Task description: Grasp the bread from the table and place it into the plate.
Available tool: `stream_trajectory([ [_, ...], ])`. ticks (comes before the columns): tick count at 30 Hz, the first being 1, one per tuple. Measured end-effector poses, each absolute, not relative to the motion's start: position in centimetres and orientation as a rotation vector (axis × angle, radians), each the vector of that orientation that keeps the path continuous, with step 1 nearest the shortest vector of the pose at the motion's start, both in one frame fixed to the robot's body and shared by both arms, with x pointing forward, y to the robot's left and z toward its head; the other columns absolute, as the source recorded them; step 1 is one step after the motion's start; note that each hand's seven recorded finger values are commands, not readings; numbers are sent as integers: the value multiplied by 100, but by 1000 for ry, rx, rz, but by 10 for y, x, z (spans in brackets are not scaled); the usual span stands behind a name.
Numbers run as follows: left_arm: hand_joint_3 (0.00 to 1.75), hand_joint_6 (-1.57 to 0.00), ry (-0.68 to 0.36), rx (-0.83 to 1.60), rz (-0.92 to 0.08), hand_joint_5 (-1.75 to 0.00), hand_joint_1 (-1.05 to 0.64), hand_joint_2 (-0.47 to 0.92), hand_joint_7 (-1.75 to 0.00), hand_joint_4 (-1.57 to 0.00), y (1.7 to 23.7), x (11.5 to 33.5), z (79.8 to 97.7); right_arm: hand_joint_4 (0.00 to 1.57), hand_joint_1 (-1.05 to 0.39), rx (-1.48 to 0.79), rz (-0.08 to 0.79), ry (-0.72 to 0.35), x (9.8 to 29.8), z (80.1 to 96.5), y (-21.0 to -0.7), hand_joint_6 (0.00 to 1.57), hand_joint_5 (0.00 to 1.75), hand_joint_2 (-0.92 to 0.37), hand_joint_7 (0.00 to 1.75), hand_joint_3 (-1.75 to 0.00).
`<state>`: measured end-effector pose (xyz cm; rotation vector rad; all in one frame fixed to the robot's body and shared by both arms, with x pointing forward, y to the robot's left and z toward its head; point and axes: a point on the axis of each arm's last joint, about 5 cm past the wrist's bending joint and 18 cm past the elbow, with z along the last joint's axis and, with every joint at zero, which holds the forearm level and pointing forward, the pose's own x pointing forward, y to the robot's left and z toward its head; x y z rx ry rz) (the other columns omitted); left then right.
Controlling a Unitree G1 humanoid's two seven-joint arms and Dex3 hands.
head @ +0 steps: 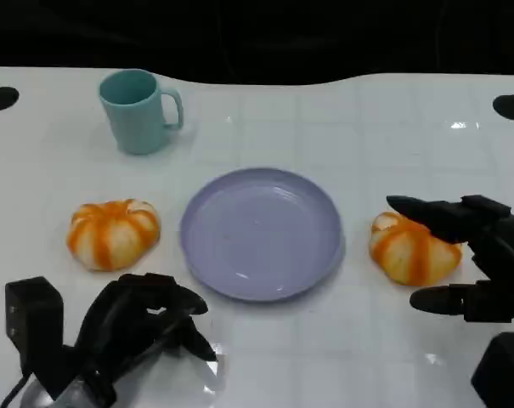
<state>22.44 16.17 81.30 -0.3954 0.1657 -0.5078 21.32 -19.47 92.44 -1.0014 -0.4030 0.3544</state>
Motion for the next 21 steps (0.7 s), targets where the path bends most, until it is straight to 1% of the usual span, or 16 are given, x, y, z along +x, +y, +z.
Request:
stream_trajectory([
  [7, 0, -157, 165, -397, -507, -59, -105, 78, -21, -151, 162, 224, 813, 17, -81, -1192, 327, -406, 222, 927, -188, 24, 34, -90, 1, -2],
  [11, 0, -157, 164, -395, -508, -59, -105, 78, -22, -151, 162, 224, 813, 19, -81, -1240, 325, -402, 230, 929, -181, 25, 35, -90, 1, -1],
  [17, 0, -157, 162, -395, -508, -58, -105, 79, -21, -151, 162, 224, 813, 22, -79, -1328, 344, -345, 246, 926, -173, 28, 32, -91, 2, 0],
  [21, 0, -157, 161, -395, -507, -58, -105, 78, -22, -151, 162, 224, 813, 22, -79, -1369, 379, -305, 254, 920, -169, 27, 30, -91, 1, -1],
])
